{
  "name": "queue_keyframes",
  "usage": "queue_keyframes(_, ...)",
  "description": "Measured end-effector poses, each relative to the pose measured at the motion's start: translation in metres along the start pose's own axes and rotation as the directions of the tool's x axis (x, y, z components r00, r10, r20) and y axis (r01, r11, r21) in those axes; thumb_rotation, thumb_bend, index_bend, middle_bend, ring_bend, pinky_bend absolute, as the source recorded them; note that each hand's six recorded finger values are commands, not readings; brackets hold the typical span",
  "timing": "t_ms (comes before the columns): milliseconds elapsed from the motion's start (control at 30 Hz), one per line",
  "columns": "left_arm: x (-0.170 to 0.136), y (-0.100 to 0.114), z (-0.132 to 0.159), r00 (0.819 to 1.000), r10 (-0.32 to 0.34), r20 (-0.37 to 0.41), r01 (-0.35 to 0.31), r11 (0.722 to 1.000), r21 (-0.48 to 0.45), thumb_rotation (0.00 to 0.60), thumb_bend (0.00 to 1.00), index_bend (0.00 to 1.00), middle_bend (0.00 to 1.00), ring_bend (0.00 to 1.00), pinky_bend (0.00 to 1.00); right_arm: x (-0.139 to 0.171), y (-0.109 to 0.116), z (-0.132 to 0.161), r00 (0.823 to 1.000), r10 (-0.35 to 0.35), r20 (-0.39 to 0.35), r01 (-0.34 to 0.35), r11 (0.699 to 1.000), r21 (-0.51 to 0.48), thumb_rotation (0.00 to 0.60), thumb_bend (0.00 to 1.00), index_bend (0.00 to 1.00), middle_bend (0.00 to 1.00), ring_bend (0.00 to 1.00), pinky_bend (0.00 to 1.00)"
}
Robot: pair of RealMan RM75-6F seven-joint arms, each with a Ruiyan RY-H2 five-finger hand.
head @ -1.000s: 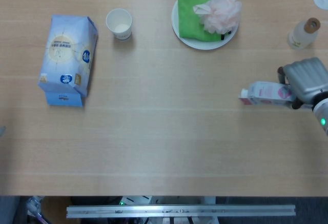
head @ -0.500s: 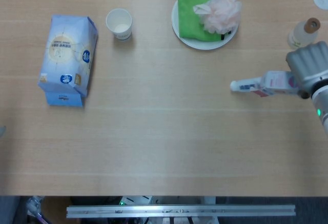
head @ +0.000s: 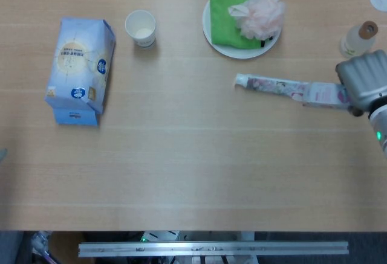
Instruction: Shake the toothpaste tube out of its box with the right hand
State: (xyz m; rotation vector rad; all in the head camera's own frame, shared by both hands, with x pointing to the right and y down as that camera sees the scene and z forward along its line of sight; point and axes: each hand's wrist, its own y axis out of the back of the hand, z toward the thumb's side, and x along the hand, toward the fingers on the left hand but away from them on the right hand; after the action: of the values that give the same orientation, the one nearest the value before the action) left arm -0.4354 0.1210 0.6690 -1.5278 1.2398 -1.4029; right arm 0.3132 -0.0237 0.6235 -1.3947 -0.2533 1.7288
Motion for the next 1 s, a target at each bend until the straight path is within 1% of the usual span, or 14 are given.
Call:
queue_keyframes(233, 0.0, 0.001, 0.0, 1.0, 0.002, -0.002, -0.002, 1.0, -0.001, 0.6, 0.12, 0.4, 0.37, 0.37, 0.53, 0.0, -0.012, 0.004, 0.999, -0.044, -0.028, 0.043, 0.998, -0.044, 0.6, 0.38, 0.67, 0.68, 0.59, 0.66)
queue_keyframes(333, 0.0, 0.002, 0.0, 1.0, 0.005, -0.002, -0.005, 1.0, -0.001, 0.6, 0.12, 0.4, 0.37, 0.37, 0.53, -0.001, -0.018, 0.006, 0.996, -0.079, -0.045, 0.075, 0.994, -0.075, 0.6, 0.34, 0.66, 0.64, 0.56, 0.65)
queue_keyframes(400, -0.001, 0.003, 0.0, 1.0, 0.007, -0.001, -0.007, 1.0, -0.001, 0.6, 0.12, 0.4, 0.37, 0.37, 0.53, -0.001, -0.023, 0.008, 0.993, -0.105, -0.056, 0.099, 0.99, -0.101, 0.6, 0.31, 0.64, 0.62, 0.53, 0.63)
queue_keyframes(500, -0.001, 0.002, 0.001, 1.0, 0.005, 0.0, -0.005, 1.0, 0.001, 0.6, 0.12, 0.4, 0.37, 0.37, 0.53, -0.002, -0.032, 0.008, 0.988, -0.137, -0.071, 0.126, 0.981, -0.147, 0.6, 0.26, 0.57, 0.56, 0.48, 0.58)
queue_keyframes(633, 0.0, 0.002, 0.002, 1.0, 0.004, 0.001, -0.004, 1.0, 0.003, 0.6, 0.12, 0.4, 0.37, 0.37, 0.53, -0.003, -0.046, 0.006, 0.984, -0.162, -0.08, 0.143, 0.969, -0.202, 0.6, 0.2, 0.46, 0.46, 0.39, 0.53)
queue_keyframes(767, 0.001, 0.004, 0.004, 1.0, 0.016, 0.003, -0.016, 1.0, 0.004, 0.6, 0.12, 0.4, 0.37, 0.37, 0.53, -0.004, -0.058, 0.003, 0.98, -0.178, -0.086, 0.153, 0.957, -0.245, 0.6, 0.16, 0.37, 0.4, 0.33, 0.5)
queue_keyframes(867, 0.002, 0.005, 0.005, 1.0, 0.021, 0.004, -0.021, 1.0, 0.005, 0.6, 0.12, 0.4, 0.36, 0.37, 0.53, -0.003, -0.065, 0.002, 0.977, -0.191, -0.092, 0.16, 0.949, -0.273, 0.6, 0.14, 0.35, 0.36, 0.31, 0.49)
queue_keyframes(1000, 0.003, 0.004, 0.007, 1.0, 0.023, 0.006, -0.023, 1.0, 0.005, 0.6, 0.12, 0.4, 0.37, 0.37, 0.53, -0.001, -0.072, 0.002, 0.97, -0.218, -0.104, 0.177, 0.934, -0.31, 0.6, 0.12, 0.34, 0.33, 0.29, 0.48)
